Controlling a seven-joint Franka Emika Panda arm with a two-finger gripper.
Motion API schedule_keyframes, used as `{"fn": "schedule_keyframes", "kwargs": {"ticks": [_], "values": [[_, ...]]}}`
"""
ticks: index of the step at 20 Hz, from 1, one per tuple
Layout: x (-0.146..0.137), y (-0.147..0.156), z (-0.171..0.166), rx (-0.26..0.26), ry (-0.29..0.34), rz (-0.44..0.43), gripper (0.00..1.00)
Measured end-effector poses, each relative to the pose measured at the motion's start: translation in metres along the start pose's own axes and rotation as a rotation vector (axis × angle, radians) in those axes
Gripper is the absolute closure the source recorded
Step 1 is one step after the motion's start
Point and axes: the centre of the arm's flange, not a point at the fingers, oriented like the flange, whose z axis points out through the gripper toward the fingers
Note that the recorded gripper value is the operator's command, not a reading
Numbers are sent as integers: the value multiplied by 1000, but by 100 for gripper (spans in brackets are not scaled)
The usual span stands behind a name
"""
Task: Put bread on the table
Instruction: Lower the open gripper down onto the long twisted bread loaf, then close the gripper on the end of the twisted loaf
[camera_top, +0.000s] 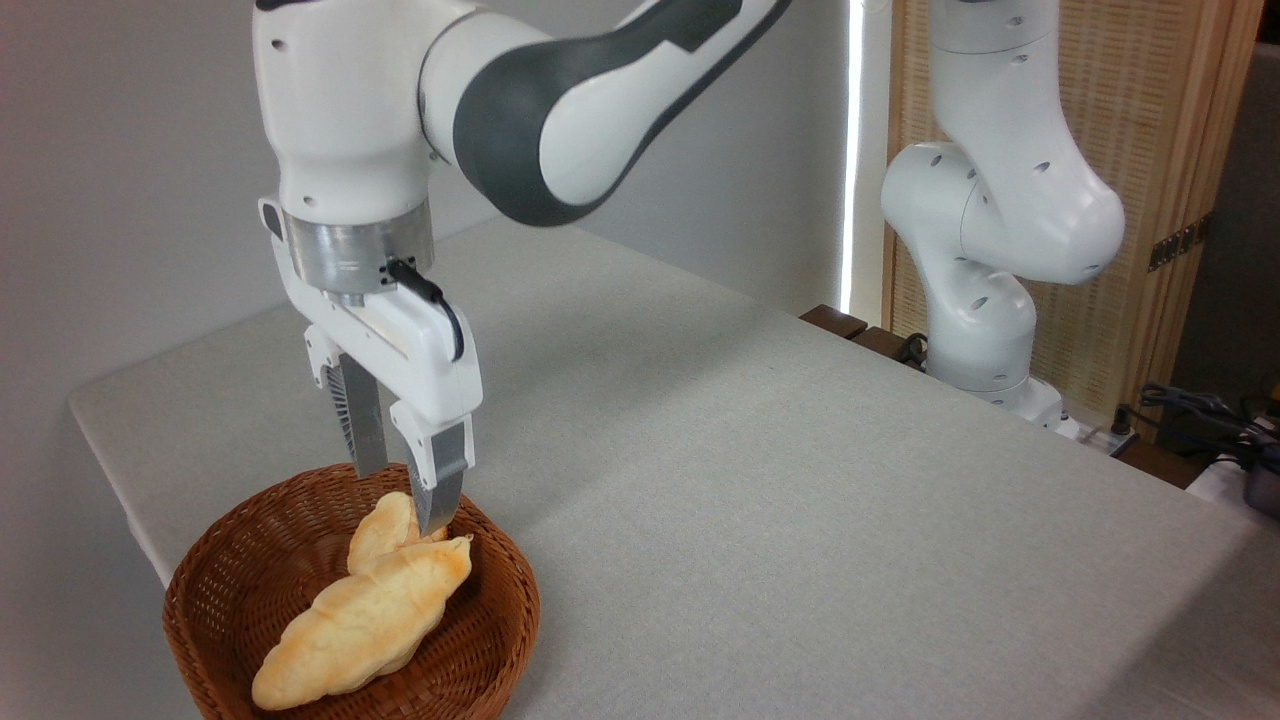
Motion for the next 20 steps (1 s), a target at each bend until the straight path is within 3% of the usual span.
{"fn": "schedule_keyframes", "kwargs": {"ticks": [6, 11, 20], "values": [[-13, -41, 30, -87, 103, -147, 0], [-17, -60, 49, -70, 129, -184, 0], [-22, -69, 68, -81, 107, -201, 0]]}}
